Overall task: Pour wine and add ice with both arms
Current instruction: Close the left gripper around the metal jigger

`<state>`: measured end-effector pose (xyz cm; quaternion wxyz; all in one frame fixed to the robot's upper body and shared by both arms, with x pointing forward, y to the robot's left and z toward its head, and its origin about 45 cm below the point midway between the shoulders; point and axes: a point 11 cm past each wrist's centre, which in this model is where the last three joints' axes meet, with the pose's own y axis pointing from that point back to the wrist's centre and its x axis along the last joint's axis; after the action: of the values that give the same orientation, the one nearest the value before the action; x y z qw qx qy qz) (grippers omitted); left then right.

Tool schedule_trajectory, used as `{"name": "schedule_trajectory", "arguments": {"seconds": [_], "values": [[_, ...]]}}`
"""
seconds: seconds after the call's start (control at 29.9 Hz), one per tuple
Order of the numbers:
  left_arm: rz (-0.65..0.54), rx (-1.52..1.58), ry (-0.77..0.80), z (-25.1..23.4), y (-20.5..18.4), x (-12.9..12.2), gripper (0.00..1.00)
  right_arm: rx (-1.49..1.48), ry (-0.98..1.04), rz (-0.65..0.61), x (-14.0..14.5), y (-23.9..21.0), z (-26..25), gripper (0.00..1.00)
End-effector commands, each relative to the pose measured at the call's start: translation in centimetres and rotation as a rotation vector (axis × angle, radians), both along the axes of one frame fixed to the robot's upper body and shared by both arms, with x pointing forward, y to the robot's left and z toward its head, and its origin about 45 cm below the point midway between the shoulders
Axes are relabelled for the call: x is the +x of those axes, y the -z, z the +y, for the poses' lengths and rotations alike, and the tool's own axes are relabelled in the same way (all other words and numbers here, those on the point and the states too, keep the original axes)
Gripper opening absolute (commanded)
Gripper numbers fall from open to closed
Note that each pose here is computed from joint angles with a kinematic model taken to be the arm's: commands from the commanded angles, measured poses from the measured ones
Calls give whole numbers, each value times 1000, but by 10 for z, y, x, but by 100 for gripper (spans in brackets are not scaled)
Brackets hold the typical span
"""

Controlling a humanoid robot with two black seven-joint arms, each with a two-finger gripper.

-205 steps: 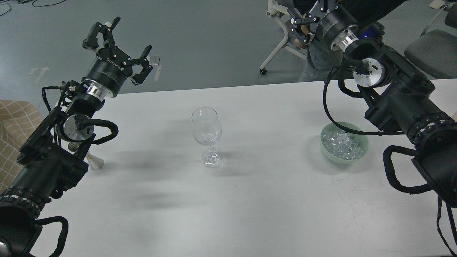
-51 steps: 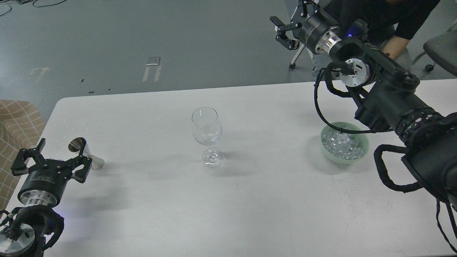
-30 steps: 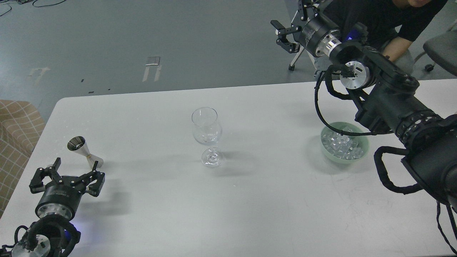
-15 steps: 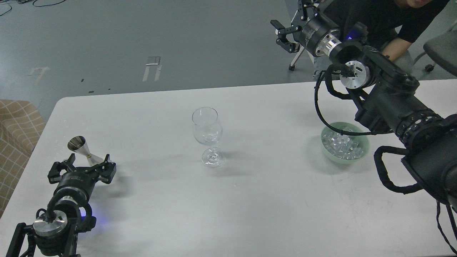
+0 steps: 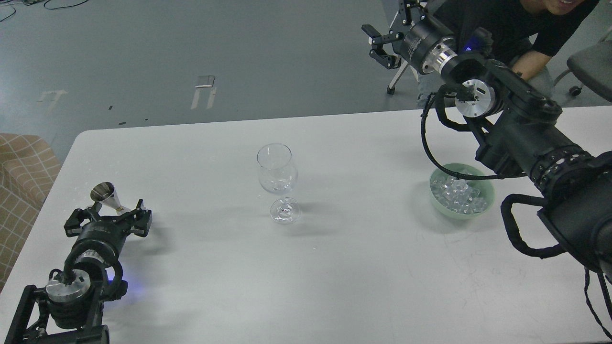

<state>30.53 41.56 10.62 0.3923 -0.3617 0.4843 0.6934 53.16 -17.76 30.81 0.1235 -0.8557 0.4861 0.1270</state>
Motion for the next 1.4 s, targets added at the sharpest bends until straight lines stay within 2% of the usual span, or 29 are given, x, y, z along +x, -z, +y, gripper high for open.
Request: {"name": "schedule_trajectory", "arguments": {"seconds": [0.0,0.07,0.1,0.2,0.33,0.5,0.53,0.57,0.63,0.67,0.74,0.8,0.84,1.37], "values": [[13,0,0,5,7,3,80,0,0,-1,0,0,0,100],[4,2,3,5,7,4,77,0,0,-1,0,0,0,100],[-5,3,5,5,7,4,71,0,0,-1,0,0,0,100],[-40,11,21,5,5,5,62,0,0,-1,0,0,0,100],[-39,12,19,6,6,5,60,0,0,1,0,0,0,100],[-49,16,23,7,7,5,48,2,-2,-6,1,-3,1,100],[-49,16,23,7,7,5,45,2,-2,-6,1,-3,1,100],[-50,16,24,7,7,5,37,2,-2,-6,1,-3,1,100],[-52,15,25,6,7,4,33,2,-2,-6,1,-3,1,100],[-52,17,23,7,7,4,26,2,-2,-6,1,-3,1,100],[-52,17,22,7,7,4,21,2,-2,-8,1,-4,1,100],[-52,19,17,8,7,4,3,4,-1,-6,1,-3,1,100],[-52,17,17,7,7,4,0,4,-1,-8,1,-4,1,100],[-106,-25,5,5,-2,10,0,4,-2,-5,0,-3,1,100]]}}
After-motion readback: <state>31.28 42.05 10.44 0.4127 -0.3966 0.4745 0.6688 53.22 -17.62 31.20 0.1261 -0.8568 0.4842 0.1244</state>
